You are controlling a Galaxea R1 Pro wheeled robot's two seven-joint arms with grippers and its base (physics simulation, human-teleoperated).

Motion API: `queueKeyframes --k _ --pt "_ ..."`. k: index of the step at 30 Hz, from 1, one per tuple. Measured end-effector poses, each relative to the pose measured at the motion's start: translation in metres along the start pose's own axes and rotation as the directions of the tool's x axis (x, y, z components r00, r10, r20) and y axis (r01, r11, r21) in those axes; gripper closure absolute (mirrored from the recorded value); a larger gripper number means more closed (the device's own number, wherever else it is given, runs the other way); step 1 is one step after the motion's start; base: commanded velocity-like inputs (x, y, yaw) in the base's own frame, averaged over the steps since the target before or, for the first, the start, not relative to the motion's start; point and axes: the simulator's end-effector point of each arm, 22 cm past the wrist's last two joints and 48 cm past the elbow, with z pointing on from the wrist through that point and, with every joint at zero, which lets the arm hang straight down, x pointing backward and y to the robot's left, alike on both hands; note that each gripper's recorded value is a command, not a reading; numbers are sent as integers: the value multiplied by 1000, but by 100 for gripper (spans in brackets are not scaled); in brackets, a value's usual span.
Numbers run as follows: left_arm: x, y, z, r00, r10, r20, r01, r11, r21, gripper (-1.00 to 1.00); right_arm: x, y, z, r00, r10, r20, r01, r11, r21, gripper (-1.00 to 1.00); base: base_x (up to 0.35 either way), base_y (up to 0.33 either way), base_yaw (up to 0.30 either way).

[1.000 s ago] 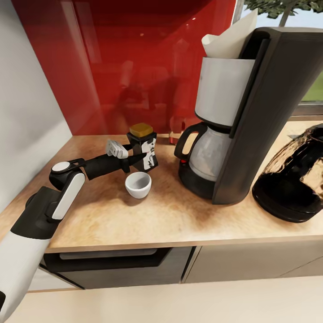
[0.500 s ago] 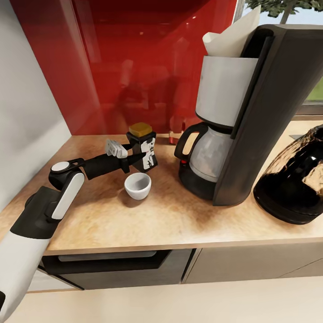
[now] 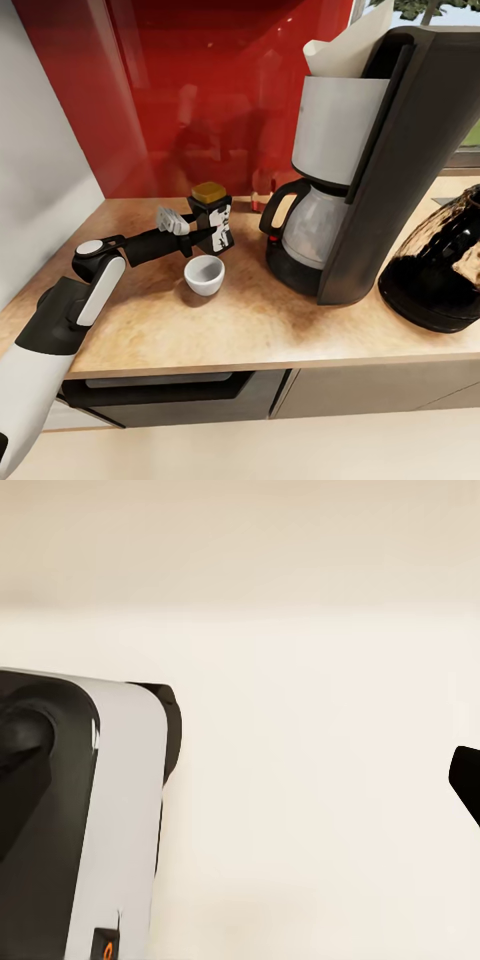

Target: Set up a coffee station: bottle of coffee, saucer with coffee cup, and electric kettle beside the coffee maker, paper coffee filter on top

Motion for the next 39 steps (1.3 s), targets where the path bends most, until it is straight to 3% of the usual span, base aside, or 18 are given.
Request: queueKeyframes --k 39 --pt "-3 -6 0 1000 17 7 -17 1000 14 100 3 0 -2 1000 1 -12 -1 1000 -1 -100 0 0 0"
